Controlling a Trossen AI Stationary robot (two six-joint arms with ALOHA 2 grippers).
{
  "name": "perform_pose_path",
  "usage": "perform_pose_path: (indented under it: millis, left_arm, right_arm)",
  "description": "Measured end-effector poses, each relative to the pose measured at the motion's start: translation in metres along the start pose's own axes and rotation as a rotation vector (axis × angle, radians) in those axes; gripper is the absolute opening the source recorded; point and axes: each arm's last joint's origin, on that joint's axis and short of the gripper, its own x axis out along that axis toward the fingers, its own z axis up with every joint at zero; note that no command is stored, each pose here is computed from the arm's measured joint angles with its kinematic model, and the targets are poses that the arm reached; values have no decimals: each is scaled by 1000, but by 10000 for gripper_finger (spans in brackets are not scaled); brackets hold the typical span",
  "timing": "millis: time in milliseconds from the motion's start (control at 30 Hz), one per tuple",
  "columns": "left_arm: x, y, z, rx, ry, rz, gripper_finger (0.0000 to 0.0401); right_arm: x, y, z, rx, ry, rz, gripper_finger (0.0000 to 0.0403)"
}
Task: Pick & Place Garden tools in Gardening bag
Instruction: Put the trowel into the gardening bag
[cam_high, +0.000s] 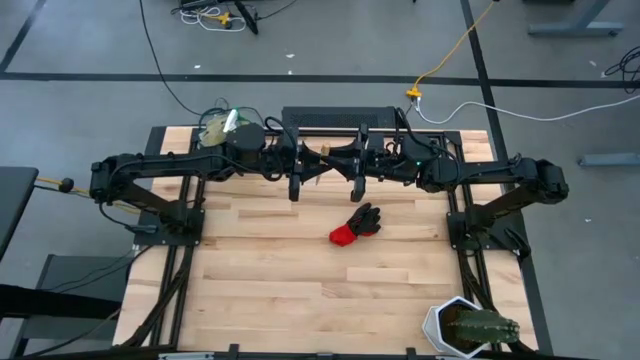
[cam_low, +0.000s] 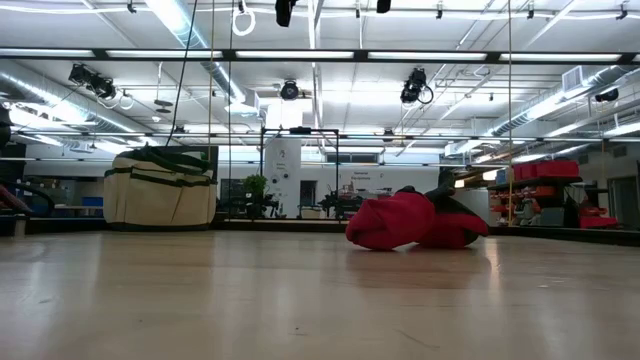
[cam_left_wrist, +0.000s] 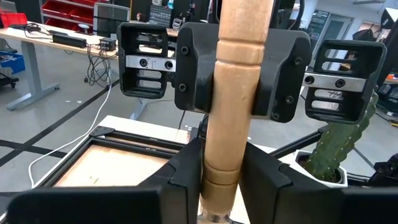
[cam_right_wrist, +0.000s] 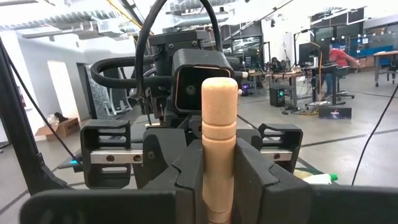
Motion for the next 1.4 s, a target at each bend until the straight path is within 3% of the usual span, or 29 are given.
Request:
perform_pose_path:
  millis: [600,1067,1400]
  left_arm:
    - [0,0,0,4,2,-8,78]
    - [-14,-2,9,17,-13,-5,79]
    - [-30,8,20,33,-26,41,76]
  right_arm:
    - [0,0,0,0,3,0,69]
    - [-1,-1,2,-1,-1,-3,189]
    - [-3,-7,5,-2,-12,-23,201]
